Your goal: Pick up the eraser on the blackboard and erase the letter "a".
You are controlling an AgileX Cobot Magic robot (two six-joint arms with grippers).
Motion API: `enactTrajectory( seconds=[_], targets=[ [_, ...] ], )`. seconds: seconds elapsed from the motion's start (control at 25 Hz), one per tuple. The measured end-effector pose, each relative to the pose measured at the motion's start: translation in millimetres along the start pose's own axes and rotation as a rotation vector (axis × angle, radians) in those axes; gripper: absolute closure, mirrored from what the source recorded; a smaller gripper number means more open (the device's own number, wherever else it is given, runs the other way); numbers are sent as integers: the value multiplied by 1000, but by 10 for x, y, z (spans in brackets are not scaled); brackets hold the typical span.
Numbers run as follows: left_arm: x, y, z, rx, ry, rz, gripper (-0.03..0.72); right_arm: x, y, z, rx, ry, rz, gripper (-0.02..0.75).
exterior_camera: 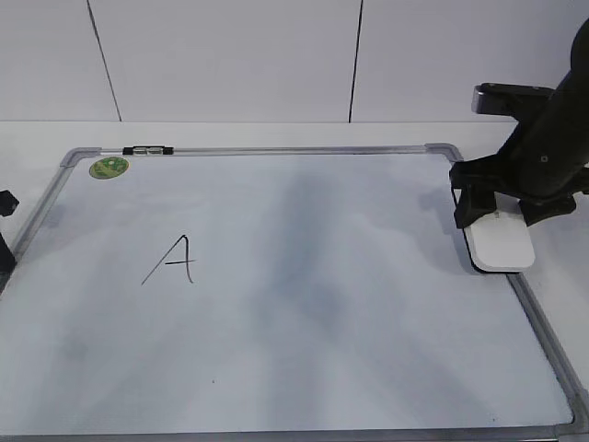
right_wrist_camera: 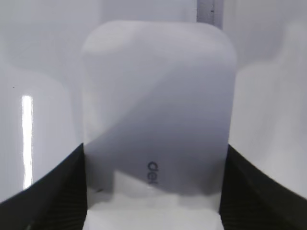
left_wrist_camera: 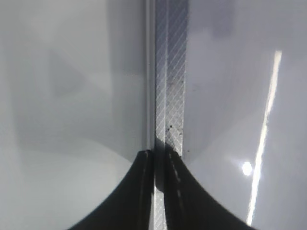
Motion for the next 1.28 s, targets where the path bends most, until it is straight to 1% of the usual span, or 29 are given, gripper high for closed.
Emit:
enactTrajectory(
  seconds=[0.2,0.44,0.56,0.64,0.76,0.84,0.96,1.08,1.16,1.28],
  targets=[
    [0,0,0,0,0,0,671,-16,170,-8,1,4,39,200],
    [0,0,0,0,0,0,671,-15,362,-19,-1,3,55,200],
    [0,0,0,0,0,0,671,-4,376,-20,-1,3,56,196],
    [0,0,0,0,0,0,671,0,381,-20,-1,3,57,174],
    [0,0,0,0,0,0,671,9,392,-20,0,4,52,101],
    [0,0,0,0,0,0,671,37,373,-19,0,3,43,83],
    [0,0,0,0,0,0,667,111,314,-14,2,1,33,81],
    [1,-1,0,0,0,-1,638,196,216,-5,5,-3,33,80],
    [19,-25,-8,0,5,-3,596,240,143,0,6,-7,33,81],
    [77,-100,-25,-1,18,-10,489,273,32,7,7,-12,14,82]
  ],
)
Point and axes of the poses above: a point on each arm's last joint axis where the gripper is mounted, y pointing out along that axis toward the gripper, z along the wrist's bending axis when the last joint is at zero, x = y × z, the point moved 1 cm from there along y, pointing out along that axis toward the gripper, and after that the axes turned 7 degrees about -y, right-handed, at the moved point
